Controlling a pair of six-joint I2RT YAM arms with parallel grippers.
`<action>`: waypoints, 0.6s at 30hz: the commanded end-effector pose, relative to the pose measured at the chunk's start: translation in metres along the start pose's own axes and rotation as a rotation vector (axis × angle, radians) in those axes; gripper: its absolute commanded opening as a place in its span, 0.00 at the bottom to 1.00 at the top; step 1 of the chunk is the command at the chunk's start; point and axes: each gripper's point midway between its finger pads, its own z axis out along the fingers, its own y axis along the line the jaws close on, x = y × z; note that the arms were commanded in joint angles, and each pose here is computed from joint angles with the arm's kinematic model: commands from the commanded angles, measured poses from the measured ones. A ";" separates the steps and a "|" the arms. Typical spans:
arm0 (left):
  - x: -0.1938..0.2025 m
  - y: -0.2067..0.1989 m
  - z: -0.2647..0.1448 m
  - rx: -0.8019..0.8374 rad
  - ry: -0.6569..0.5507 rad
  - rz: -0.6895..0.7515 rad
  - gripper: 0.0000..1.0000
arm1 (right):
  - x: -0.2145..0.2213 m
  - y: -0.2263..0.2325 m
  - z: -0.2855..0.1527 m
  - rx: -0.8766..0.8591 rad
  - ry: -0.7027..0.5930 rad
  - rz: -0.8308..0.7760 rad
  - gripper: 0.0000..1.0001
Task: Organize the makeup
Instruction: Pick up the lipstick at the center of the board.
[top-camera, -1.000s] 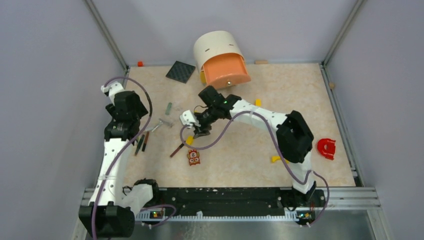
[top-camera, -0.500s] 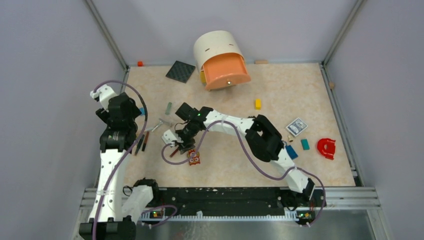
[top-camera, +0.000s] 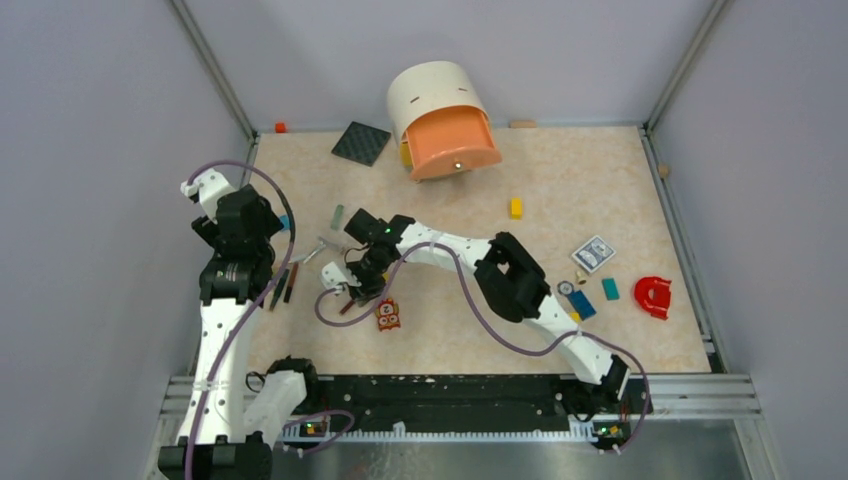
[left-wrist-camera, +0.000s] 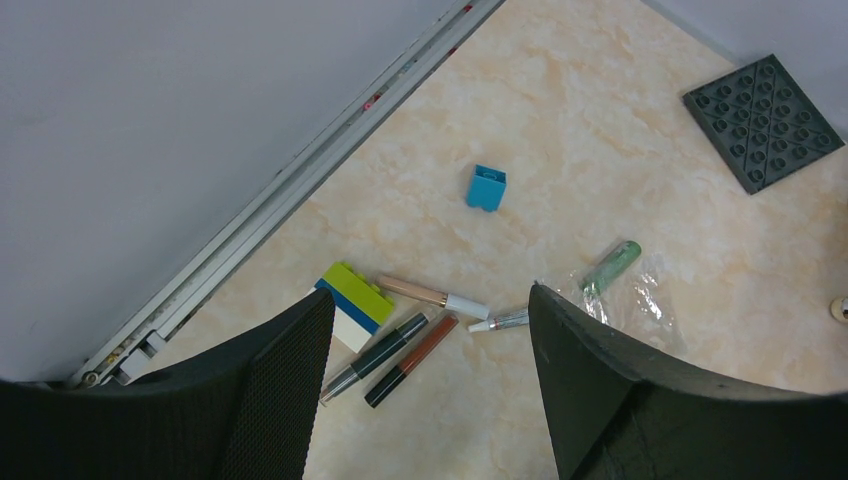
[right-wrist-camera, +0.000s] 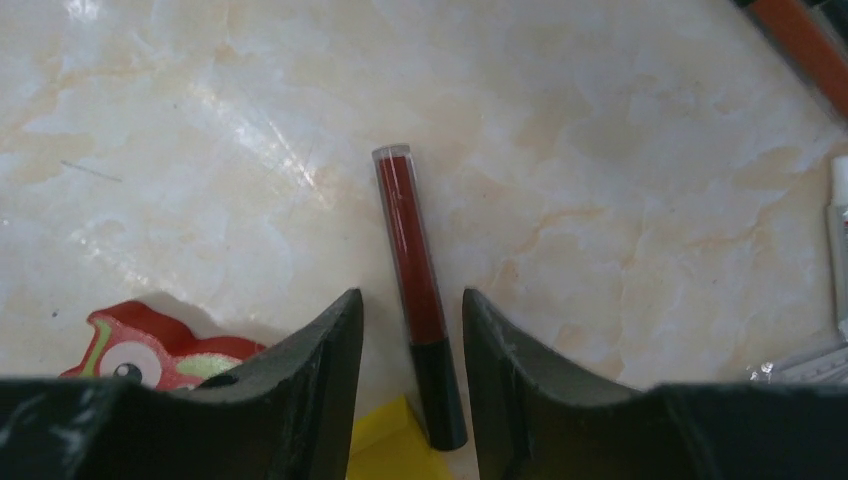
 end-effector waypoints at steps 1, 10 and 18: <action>-0.015 -0.004 -0.002 0.020 -0.047 -0.027 0.77 | -0.001 -0.002 0.008 -0.012 0.002 -0.019 0.38; -0.013 -0.005 0.000 0.025 -0.039 -0.022 0.77 | -0.042 -0.019 -0.017 0.043 -0.072 -0.109 0.03; -0.013 -0.005 0.000 0.023 -0.040 -0.018 0.77 | -0.122 -0.040 -0.091 0.280 -0.176 -0.330 0.00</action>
